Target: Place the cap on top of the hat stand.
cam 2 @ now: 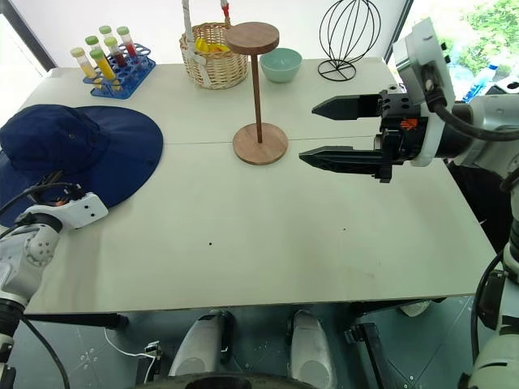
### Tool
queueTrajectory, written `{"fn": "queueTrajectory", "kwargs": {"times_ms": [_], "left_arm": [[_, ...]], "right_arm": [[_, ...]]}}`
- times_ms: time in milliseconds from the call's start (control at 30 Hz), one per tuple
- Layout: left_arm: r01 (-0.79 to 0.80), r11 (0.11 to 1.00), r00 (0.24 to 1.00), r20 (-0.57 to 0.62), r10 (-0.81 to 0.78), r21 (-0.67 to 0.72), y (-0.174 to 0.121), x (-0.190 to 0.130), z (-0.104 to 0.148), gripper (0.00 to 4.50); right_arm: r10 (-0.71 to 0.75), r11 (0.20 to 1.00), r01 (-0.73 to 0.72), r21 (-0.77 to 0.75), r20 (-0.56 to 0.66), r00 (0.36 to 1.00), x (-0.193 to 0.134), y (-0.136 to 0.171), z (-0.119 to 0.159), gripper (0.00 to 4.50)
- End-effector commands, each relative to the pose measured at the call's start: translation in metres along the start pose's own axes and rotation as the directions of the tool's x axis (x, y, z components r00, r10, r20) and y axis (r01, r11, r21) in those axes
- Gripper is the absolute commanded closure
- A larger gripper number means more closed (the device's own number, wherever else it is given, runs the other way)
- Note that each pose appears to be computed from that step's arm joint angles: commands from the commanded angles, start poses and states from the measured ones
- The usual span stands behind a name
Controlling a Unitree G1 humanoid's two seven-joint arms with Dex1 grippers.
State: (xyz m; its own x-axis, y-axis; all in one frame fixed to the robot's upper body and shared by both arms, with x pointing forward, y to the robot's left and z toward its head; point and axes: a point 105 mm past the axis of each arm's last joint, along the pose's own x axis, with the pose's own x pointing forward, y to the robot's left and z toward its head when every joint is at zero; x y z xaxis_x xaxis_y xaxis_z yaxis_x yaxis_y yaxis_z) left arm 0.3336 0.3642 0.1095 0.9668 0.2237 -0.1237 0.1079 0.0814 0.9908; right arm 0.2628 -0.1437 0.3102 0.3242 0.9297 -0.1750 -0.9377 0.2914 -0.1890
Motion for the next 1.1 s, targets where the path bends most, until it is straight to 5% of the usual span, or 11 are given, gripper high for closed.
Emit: {"fn": "queueTrajectory", "kwargs": {"times_ms": [33,100,333,600,767,967,1100], "left_arm": [[0.03,0.999,0.999,-0.019,-0.031,-0.01,-0.011,0.004,-0.003,0.25],[0.033,0.999,0.999,-0.012,-0.034,-0.021,-0.011,0.006,-0.002,0.87],[0.018,0.999,1.0,-0.008,-0.018,-0.045,-0.004,0.01,-0.002,4.43],[-0.012,0.976,1.0,-0.021,0.008,-0.217,0.031,0.019,0.005,4.48],[-0.051,0.922,0.998,0.015,0.061,-0.384,0.077,0.031,0.025,4.48],[-0.073,0.74,0.981,0.084,0.173,-0.669,0.171,0.046,0.065,4.48],[-0.059,0.718,0.954,0.174,0.246,-0.693,0.215,0.045,0.097,4.48]], "right_arm": [[-0.006,0.999,0.006,-0.049,0.016,1.0,-0.004,0.003,0.013,0.01],[-0.007,0.999,0.008,-0.051,0.013,1.0,-0.004,0.003,0.013,0.0],[-0.024,0.998,0.025,-0.052,0.025,0.999,-0.008,0.002,0.017,0.0],[-0.101,0.991,0.104,-0.09,0.038,0.994,-0.021,-0.008,0.026,0.0],[-0.148,0.983,0.152,-0.106,0.047,0.988,-0.028,-0.014,0.031,0.0],[-0.209,0.969,0.214,-0.128,0.047,0.977,-0.035,-0.018,0.03,0.0],[-0.217,0.966,0.221,-0.134,0.05,0.975,-0.037,-0.015,0.03,0.0]]}}
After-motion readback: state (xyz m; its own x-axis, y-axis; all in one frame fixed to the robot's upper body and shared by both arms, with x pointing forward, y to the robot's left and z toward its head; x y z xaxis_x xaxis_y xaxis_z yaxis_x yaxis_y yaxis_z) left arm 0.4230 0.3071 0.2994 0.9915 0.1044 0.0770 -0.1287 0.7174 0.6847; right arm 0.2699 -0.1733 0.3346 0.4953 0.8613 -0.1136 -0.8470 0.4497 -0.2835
